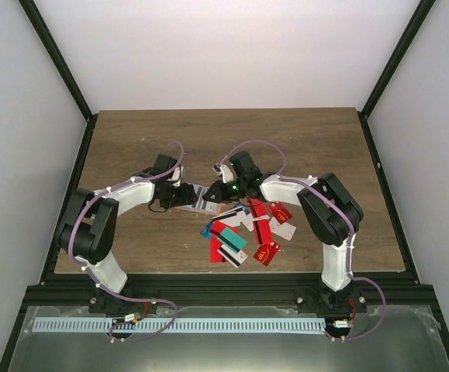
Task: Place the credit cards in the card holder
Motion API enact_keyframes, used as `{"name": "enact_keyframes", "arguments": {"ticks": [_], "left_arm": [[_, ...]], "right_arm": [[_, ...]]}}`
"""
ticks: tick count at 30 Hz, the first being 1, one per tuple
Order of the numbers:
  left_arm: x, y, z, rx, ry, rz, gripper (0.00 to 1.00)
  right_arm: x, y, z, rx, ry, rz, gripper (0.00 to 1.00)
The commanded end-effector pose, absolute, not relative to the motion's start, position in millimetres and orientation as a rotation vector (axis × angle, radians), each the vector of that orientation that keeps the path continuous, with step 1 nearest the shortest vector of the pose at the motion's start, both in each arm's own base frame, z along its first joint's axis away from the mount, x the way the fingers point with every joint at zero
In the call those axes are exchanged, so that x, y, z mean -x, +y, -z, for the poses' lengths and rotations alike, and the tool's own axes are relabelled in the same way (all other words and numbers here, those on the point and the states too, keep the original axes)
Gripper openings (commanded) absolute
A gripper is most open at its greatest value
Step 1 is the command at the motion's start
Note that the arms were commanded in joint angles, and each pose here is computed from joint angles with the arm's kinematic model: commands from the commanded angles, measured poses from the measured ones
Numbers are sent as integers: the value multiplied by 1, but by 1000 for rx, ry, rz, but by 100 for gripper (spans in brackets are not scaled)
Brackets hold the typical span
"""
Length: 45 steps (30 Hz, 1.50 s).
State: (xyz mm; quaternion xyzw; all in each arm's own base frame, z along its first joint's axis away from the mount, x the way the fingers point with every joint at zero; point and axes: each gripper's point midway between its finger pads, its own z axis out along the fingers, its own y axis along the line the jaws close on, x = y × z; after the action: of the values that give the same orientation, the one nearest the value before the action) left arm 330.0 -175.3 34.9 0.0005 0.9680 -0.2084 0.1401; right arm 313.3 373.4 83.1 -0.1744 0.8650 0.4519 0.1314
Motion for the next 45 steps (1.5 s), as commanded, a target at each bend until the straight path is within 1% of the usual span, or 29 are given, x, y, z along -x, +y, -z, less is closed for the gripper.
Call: {"name": "enact_keyframes", "arguments": {"ticks": [1,5,8,10,14,21,28,37,45], "left_arm": [[-332,-171,-27,21,2798,587,70],[-332,-172,-23,25,2808,598,69],[-329,-178,-21,13,2808,660,67],[-328,-183,-22,5,2802,696,66],[-329,-187,-23,-14,2782,737,63],[-334,-194,-42,-44,2710,798,56],[-335,-201,-63,-91,2653,839,53],[-334,-212,-68,-139,2645,860,52],[-333,-223,-74,-176,2634,867,51]], "right_arm": [[-323,387,-86,529,2499,-1312,16],[-330,390,-72,529,2519,-1291,15],[-333,389,-49,511,2568,-1256,14],[-333,388,-36,502,2595,-1237,12],[-327,382,-18,482,2639,-1215,10],[-320,375,-9,460,2669,-1195,10],[-327,376,-34,473,2618,-1190,9],[-332,370,-63,466,2571,-1157,10],[-344,340,-81,343,2557,-1068,10]]}}
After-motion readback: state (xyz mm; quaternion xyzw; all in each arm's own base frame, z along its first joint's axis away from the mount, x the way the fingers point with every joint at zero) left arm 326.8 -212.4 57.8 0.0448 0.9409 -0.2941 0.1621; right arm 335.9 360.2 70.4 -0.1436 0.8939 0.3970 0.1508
